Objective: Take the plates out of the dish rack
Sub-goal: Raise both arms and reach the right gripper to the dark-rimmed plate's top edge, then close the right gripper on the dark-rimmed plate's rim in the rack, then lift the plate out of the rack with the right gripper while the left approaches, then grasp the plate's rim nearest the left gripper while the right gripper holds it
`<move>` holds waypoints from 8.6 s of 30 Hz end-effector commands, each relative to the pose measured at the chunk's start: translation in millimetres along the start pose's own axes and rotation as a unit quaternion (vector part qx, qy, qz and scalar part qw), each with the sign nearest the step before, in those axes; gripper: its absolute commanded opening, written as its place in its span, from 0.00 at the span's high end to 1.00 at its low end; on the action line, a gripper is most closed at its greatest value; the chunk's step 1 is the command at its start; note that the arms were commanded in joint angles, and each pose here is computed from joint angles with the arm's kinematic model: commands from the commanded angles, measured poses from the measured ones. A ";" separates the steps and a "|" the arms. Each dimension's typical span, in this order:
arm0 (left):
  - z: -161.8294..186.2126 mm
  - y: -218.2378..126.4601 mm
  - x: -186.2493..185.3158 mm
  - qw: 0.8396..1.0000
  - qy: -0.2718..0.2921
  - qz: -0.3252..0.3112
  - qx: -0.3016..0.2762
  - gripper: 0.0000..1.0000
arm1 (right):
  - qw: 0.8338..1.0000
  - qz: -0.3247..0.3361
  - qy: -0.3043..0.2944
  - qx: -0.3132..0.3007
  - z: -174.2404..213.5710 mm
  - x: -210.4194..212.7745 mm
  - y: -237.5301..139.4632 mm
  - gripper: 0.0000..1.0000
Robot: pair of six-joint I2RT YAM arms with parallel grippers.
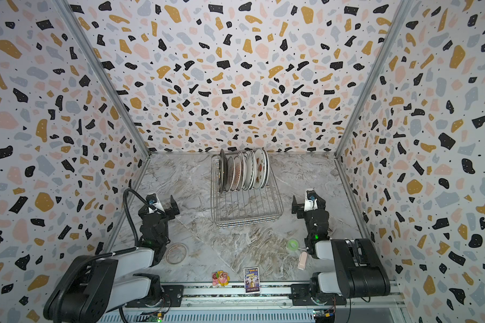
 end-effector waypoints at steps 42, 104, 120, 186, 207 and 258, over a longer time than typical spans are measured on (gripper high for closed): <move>-109.0 -42.8 -75.3 0.893 -0.316 0.316 -0.042 0.00 | 0.973 -0.204 0.104 0.037 -172.7 204.3 34.0 0.01; -82.4 -33.0 -96.1 0.884 -0.348 0.310 -0.006 0.00 | 0.987 0.027 -0.029 0.154 -128.1 354.6 151.3 1.00; -83.1 -36.4 -90.7 0.884 -0.356 0.302 -0.011 0.00 | 0.995 0.043 -0.044 0.072 -202.8 351.3 124.0 1.00; -119.0 -104.1 -132.2 0.769 -0.352 0.534 -0.008 0.00 | 0.811 -0.481 0.322 0.082 -215.3 147.0 -17.2 1.00; -125.7 -109.8 -180.1 0.740 -0.373 0.559 0.030 0.35 | 0.796 -0.499 0.325 0.108 -188.5 157.6 -6.3 1.00; -115.4 -95.4 -162.4 0.730 -0.489 0.473 0.072 1.00 | 0.836 -0.456 0.272 0.138 -156.9 178.9 18.7 0.01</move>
Point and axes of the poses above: each gripper's point midway between its finger pads, its own y axis out along the fingers, its own x axis along the line the jaws close on, z = x × y, the point moved 6 cm from there along -y, back along the fingers, and after that the axes turned 6 degrees about y, right-handed, at the moved point
